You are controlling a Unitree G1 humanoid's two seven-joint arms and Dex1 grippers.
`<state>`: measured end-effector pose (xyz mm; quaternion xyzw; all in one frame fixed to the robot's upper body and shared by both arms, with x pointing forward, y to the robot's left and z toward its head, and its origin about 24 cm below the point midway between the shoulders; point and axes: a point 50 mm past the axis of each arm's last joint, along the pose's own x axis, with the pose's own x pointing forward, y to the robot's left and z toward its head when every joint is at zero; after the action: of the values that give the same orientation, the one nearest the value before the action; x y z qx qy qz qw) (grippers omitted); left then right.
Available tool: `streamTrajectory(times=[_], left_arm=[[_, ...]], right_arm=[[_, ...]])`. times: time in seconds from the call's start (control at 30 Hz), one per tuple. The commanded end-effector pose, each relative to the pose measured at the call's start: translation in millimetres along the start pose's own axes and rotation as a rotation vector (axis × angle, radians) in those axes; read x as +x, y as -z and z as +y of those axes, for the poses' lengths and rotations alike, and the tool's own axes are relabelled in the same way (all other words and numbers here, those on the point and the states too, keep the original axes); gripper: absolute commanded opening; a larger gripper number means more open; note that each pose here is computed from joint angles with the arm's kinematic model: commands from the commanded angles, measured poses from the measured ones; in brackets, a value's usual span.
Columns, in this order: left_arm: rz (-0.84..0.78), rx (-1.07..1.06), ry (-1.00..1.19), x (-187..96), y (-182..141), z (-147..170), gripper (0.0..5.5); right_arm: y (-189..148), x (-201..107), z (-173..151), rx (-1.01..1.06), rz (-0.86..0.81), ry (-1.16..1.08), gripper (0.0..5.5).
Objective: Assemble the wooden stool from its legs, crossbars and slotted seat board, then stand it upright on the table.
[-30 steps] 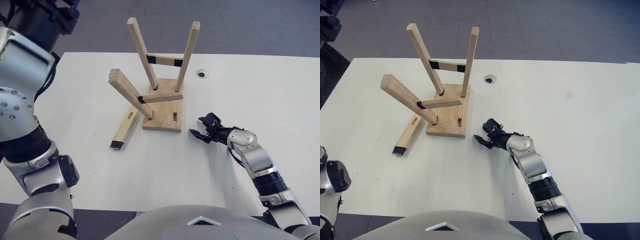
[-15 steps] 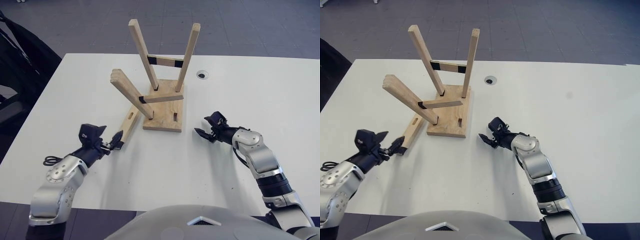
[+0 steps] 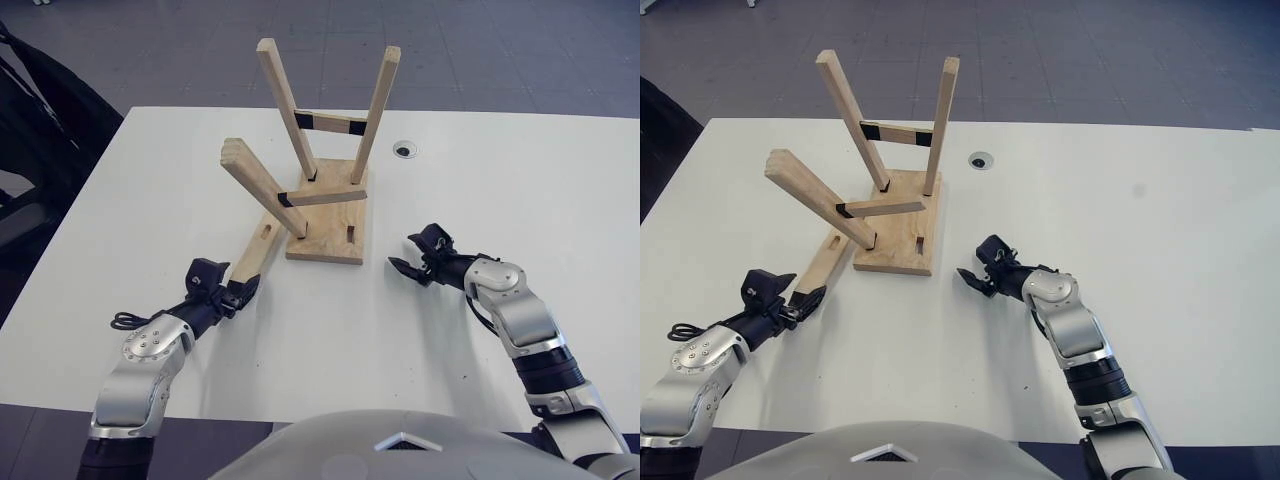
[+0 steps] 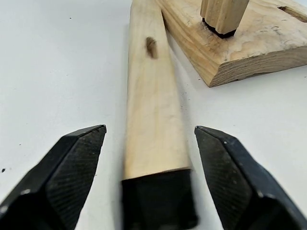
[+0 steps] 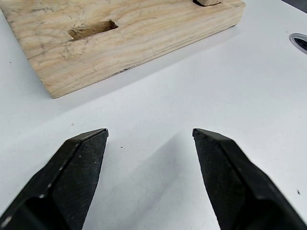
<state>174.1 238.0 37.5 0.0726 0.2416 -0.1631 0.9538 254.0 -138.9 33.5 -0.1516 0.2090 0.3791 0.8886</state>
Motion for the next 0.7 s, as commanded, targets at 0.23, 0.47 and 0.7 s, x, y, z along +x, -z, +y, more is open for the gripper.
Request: streamTrajectory(times=[0.23,0.47,0.7], left_arm=[[0.209,0.104,-0.038,-6,27,5,3.43],[0.121,0.034,-0.142,2,15,14,2.33],[-0.330,0.051,-0.493,2,-70,74,2.15]], right_arm=[[-1,-1,-6,-0.007,0.015,0.018,3.25],[-6,-1,-12,-0.008,0.001,0.050,3.25],[-34,-14,-47,0.183,-0.160,0.212,3.25]])
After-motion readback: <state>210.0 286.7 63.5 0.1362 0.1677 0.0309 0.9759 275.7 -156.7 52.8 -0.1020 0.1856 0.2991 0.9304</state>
